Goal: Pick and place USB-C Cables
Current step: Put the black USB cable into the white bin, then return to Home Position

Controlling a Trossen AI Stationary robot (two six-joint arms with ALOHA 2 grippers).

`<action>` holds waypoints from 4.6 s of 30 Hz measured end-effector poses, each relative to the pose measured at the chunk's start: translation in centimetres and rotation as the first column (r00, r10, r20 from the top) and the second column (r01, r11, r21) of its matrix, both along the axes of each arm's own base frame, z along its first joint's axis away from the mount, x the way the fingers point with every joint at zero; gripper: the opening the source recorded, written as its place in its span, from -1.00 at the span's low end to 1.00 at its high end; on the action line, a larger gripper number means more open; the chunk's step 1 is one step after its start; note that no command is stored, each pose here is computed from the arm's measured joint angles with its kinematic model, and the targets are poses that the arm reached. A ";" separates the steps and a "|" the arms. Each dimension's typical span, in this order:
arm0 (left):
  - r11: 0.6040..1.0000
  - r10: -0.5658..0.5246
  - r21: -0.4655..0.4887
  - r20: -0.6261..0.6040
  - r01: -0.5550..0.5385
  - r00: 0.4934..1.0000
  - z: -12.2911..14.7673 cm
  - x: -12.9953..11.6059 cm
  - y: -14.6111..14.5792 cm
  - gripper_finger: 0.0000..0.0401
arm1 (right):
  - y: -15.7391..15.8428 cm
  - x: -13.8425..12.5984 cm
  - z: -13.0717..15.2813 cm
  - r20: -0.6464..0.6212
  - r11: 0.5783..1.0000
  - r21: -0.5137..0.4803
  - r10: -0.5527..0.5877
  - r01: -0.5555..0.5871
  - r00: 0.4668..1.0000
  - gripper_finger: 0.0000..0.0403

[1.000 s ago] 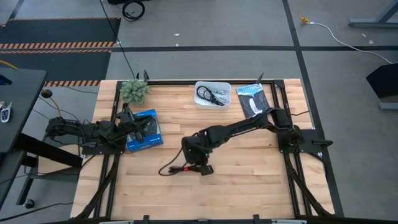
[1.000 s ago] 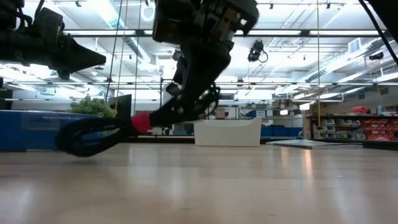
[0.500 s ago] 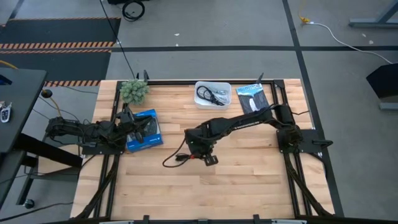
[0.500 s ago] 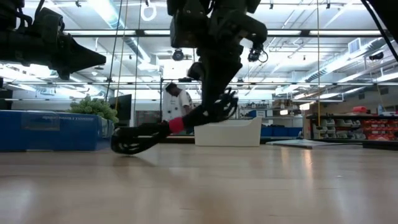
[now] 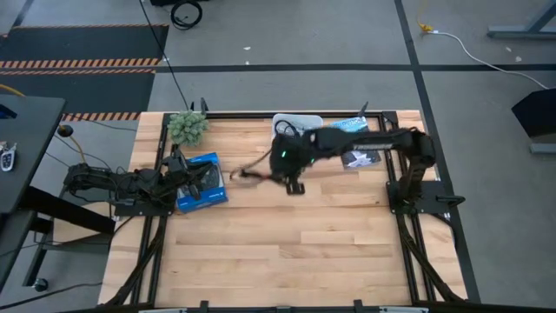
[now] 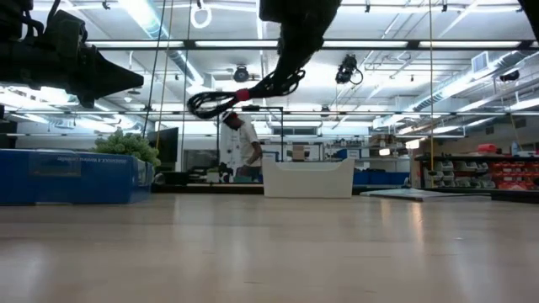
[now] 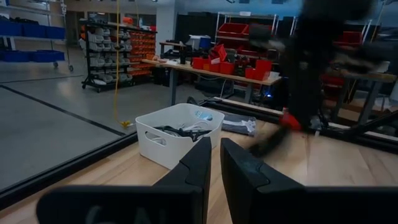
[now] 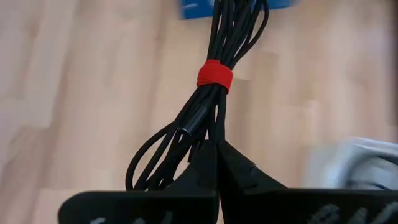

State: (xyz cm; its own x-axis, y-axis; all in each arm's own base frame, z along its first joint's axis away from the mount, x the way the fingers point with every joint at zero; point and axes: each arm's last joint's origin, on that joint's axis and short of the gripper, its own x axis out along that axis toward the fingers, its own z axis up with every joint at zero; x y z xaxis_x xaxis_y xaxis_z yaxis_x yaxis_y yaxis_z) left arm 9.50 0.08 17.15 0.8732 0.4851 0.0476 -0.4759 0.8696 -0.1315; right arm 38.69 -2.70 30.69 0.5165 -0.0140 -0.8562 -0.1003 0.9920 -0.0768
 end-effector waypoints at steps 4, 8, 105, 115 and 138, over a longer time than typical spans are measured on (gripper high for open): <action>1.000 0.000 0.000 -0.001 0.000 1.000 0.0 0.0 0.0 -0.78 | -2.7 -1.9 2.6 0.064 0.995 -0.039 -0.092 0.095 0.994 -1.00; 1.000 0.000 0.000 0.000 0.000 1.000 0.0 0.0 0.0 -0.78 | -5.2 -4.1 4.9 0.123 0.983 -0.066 -0.160 0.169 0.979 -1.00; 1.000 0.000 0.000 0.003 0.000 1.000 0.0 0.0 0.0 -0.78 | -17.3 -12.5 4.7 -0.030 0.927 0.055 -0.370 0.371 0.928 -0.38; 1.000 0.000 0.000 0.003 0.000 1.000 0.0 0.0 0.0 -0.78 | -11.7 -17.4 10.6 0.312 0.970 0.040 -0.240 0.240 0.919 -0.39; 1.000 0.000 -0.001 0.003 0.000 1.000 0.0 0.0 0.0 -0.78 | -2.0 -26.0 0.8 0.601 0.869 0.454 -0.461 0.196 0.654 -0.39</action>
State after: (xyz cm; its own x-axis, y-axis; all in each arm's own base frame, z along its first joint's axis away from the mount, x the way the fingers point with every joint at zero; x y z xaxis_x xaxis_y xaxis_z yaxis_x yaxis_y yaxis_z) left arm 9.51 0.08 17.18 0.8730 0.4852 0.0503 -0.4755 0.8695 -0.1337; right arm 12.68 -4.68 31.50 0.9608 -0.0968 -0.2599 0.1847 0.9224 0.3393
